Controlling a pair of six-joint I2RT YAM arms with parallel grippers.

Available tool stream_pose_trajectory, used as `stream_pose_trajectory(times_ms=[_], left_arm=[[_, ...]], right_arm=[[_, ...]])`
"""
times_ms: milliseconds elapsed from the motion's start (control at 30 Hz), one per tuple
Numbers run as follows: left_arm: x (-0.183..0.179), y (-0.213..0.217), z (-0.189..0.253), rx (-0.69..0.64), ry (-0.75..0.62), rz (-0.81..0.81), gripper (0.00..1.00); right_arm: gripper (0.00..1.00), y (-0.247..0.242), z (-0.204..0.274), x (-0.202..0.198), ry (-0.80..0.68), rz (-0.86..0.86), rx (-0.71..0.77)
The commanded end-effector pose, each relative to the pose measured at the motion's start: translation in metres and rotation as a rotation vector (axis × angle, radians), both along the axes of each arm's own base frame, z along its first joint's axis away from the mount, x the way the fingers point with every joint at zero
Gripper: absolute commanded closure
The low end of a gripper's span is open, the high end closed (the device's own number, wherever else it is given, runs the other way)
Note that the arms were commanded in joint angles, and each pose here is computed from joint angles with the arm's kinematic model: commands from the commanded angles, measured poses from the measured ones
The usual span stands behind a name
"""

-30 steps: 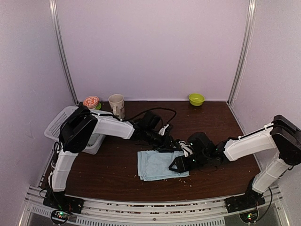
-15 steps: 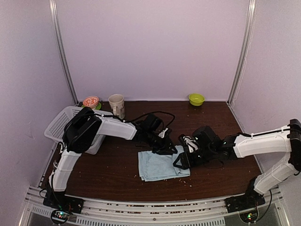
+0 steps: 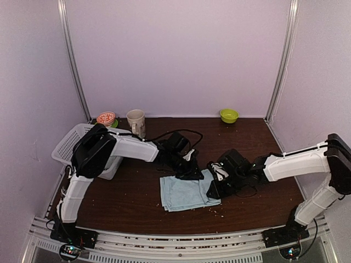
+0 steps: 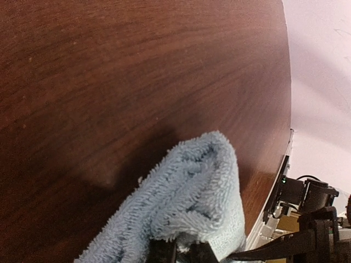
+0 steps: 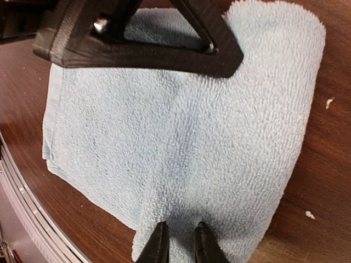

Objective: Roll the towels
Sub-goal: Roll the towel at the center of the board.

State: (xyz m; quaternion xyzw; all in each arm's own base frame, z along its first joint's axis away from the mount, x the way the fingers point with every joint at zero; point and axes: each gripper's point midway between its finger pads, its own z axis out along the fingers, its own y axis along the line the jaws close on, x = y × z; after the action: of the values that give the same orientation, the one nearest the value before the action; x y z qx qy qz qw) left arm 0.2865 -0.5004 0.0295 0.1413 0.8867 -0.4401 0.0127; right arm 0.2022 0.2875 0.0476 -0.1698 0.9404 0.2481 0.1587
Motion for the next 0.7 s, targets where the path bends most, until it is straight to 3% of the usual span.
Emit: stream_pose_trajectory(times_ms=[0, 267, 500, 667], left_arm=[[-0.005, 0.024, -0.003, 0.096, -0.018, 0.011, 0.93], [-0.010, 0.037, 0.044, 0.068, -0.081, -0.032, 0.99], [-0.009, 0.030, 0.091, -0.008, -0.142, -0.053, 0.93], [-0.010, 0.036, 0.101, -0.004, -0.162, -0.048, 0.79]], right_arm=[[0.83, 0.007, -0.010, -0.006, 0.031, 0.049, -0.027], [0.82, 0.000, -0.024, -0.011, 0.034, 0.067, -0.081], [0.81, 0.000, -0.024, -0.010, 0.024, 0.068, -0.084], [0.81, 0.001, -0.025, -0.010, 0.021, 0.072, -0.087]])
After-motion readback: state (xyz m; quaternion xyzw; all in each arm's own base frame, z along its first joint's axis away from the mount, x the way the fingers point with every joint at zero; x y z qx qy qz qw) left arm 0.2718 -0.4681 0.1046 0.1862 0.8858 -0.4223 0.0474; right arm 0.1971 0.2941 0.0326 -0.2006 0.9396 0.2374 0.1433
